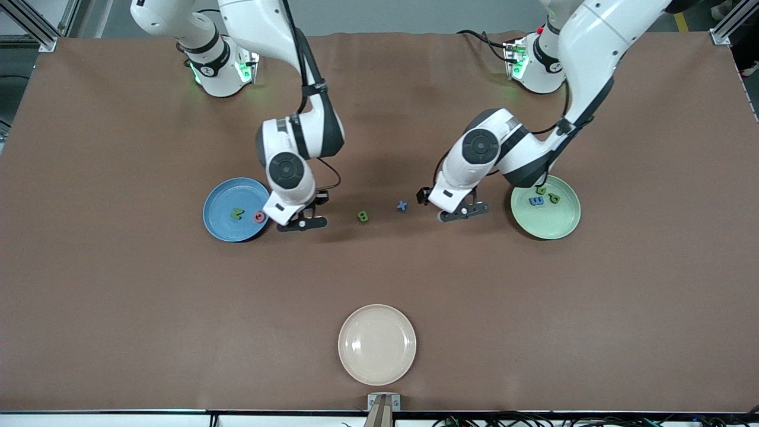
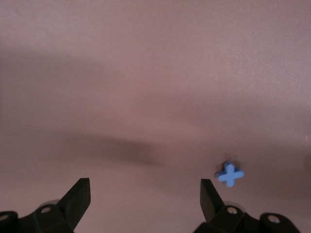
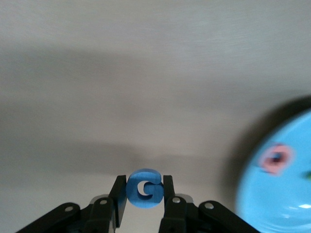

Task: Sort uppercase to blue plate, lowercase to green plate
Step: 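Grasp the blue G with the right gripper while the left gripper reaches the x, then drop the G on the blue plate while the left gripper grasps the x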

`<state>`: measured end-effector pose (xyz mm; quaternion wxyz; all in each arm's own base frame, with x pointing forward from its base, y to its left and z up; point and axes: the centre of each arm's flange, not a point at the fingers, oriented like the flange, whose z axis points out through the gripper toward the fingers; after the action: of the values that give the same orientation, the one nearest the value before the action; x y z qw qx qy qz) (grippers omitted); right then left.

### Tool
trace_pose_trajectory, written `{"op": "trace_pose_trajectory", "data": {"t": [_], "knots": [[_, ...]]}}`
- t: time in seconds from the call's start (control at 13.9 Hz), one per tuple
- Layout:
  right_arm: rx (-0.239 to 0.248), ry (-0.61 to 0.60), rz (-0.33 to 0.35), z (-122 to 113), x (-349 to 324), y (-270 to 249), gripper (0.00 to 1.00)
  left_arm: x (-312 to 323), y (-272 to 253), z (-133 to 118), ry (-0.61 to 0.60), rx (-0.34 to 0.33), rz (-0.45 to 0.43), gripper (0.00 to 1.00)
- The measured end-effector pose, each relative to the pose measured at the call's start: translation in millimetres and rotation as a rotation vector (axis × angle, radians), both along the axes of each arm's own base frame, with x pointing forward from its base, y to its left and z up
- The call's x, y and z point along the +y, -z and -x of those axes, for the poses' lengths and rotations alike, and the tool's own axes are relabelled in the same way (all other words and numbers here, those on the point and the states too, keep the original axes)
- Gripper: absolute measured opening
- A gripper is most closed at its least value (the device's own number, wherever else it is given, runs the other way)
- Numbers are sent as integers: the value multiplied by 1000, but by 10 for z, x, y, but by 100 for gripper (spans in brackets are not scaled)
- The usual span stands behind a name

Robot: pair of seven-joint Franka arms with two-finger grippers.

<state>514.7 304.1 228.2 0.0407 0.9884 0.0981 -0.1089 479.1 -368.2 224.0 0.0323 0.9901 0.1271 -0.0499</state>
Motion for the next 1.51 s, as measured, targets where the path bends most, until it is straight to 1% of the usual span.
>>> {"op": "trace_pose_trajectory", "data": {"t": [0.14, 0.22, 0.36, 0.43, 0.5, 0.57, 0.65, 0.79, 0.86, 0.93, 1.01, 1.08, 1.15, 1.22, 1.29, 1.37, 1.51], "knots": [[48, -68, -23, -201, -521, -310, 34, -292, 140, 21, -26, -4, -14, 100], [63, -95, -37, -272, -756, -442, 34, -410, 188, 12, -40, -7, -16, 100], [92, -117, -54, -343, -1124, -605, 34, -591, 247, -38, -65, -22, -17, 100], [102, -113, -56, -347, -1223, -625, 39, -665, 263, -61, -72, -31, -18, 100], [107, -109, -56, -339, -1262, -617, 50, -736, 279, -62, -70, -36, -19, 100], [112, -109, -55, -325, -1264, -598, 59, -805, 298, -40, -67, -38, -19, 100], [114, -110, -54, -314, -1253, -585, 70, -866, 319, -4, -63, -36, -20, 100], [117, -117, -53, -296, -1217, -575, 88, -932, 370, 57, -57, -27, -26, 97], [116, -119, -53, -290, -1196, -574, 99, -944, 394, 69, -56, -24, -28, 97], [115, -113, -50, -278, -1156, -573, 100, -947, 415, 76, -55, -21, -29, 93], [109, -90, -41, -257, -1086, -571, 100, -944, 436, 80, -55, -18, -31, 93], [95, -56, -27, -227, -964, -571, 100, -942, 453, 83, -55, -15, -33, 88], [73, -24, -22, -193, -808, -571, 100, -940, 468, 86, -55, -13, -34, 80], [52, 11, -34, -149, -624, -559, 100, -940, 483, 90, -55, -10, -35, 80], [38, 43, -54, -98, -444, -527, 100, -939, 497, 93, -55, -8, -35, 74], [25, 72, -66, -54, -296, -483, 100, -938, 507, 95, -55, -7, -36, 74], [-6, 125, -69, 6, -79, -378, 100, -944, 519, 103, -54, -5, -37, 63]]}}
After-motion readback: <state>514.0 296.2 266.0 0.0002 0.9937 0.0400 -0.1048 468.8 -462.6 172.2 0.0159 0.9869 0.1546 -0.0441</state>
